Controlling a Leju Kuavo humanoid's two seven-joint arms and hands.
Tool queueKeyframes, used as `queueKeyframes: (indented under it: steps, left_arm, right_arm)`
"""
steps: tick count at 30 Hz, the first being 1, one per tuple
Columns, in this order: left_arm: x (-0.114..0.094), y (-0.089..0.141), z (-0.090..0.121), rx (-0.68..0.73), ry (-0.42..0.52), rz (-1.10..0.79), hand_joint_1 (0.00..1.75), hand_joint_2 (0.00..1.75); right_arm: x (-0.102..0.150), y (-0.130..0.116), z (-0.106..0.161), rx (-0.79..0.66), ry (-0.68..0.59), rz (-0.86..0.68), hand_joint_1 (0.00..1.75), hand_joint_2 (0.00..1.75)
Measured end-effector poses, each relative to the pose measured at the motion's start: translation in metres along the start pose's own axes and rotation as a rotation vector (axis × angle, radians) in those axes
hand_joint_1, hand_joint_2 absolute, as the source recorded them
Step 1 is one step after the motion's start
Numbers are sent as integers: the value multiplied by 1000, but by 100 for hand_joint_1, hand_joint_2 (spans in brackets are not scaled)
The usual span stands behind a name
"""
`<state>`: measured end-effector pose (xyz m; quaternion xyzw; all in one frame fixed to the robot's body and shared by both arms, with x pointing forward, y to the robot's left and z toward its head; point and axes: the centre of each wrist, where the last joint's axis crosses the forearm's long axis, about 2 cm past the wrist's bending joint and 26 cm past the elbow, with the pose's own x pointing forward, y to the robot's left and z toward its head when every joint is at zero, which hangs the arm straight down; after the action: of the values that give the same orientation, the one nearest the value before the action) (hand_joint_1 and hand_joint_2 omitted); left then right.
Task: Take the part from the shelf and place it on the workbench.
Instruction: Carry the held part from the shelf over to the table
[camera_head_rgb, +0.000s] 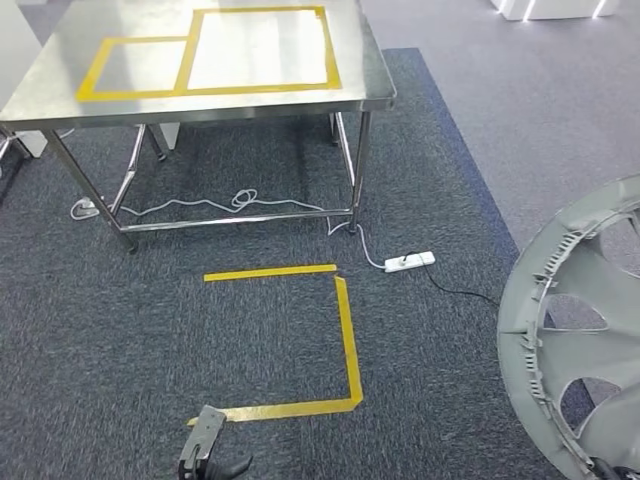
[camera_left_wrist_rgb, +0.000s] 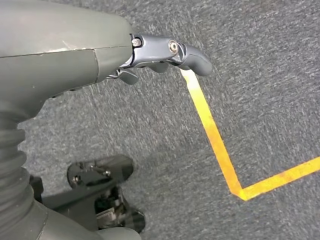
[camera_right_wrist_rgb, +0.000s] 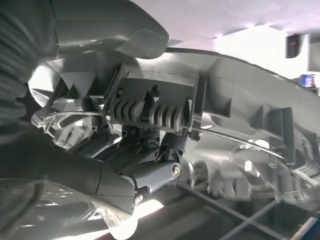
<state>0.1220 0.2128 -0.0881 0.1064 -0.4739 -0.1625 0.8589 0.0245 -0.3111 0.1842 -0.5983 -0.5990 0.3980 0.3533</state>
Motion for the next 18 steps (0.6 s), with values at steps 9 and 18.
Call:
queueKeyframes:
  steps: [9,18]
  left_arm:
    - [2,-3,1,-7,0,-4,0,175]
    - [2,-4,1,-9,-2,-5,0,175]
  right_arm:
    - [3,-1,3,7,9,-7,175,175]
    - [4,-2,4,11,16,-9,175,175]
